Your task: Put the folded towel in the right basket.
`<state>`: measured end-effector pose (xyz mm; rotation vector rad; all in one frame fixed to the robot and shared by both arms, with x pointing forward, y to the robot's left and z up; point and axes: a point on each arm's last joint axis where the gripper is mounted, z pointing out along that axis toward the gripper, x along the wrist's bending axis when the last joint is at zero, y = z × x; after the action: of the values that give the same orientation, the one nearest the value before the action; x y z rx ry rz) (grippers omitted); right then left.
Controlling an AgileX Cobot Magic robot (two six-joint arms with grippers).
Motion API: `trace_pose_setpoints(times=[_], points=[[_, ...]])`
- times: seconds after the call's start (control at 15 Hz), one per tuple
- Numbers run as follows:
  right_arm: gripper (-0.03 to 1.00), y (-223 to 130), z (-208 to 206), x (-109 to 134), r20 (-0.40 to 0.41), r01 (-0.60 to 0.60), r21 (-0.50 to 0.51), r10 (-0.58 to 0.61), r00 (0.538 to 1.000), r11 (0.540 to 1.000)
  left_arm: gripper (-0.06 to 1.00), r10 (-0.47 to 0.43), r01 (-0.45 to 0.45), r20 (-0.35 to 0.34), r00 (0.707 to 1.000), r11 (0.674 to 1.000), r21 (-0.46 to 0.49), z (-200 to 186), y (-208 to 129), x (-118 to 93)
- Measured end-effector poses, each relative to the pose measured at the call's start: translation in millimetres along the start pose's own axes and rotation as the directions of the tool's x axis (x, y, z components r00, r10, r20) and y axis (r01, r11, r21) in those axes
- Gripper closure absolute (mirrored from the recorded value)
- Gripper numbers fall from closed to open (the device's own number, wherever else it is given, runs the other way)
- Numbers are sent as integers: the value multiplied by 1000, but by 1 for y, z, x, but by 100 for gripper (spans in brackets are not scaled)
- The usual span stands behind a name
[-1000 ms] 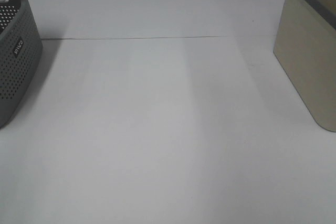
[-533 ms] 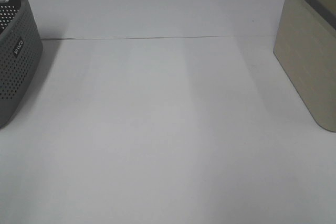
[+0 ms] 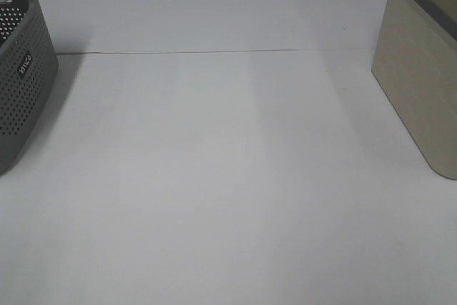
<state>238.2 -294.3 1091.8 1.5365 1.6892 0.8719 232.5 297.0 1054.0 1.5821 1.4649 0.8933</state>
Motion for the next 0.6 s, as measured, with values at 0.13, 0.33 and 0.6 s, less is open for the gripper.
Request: trace_pose_setpoints(times=[0.13, 0.33, 0.6], points=[[20, -23, -8, 2, 17, 7, -101, -5, 1000, 995, 7, 0, 0, 0, 1000, 1000, 0, 0, 0, 0], [20, -37, 6, 1, 27, -23, -63, 25, 999, 998, 7, 0, 0, 0, 1000, 1000, 0, 0, 0, 0], [20, -36, 15, 3, -4, -38, -101, 38, 999, 994, 7, 0, 0, 0, 1000, 1000, 0, 0, 0, 0]])
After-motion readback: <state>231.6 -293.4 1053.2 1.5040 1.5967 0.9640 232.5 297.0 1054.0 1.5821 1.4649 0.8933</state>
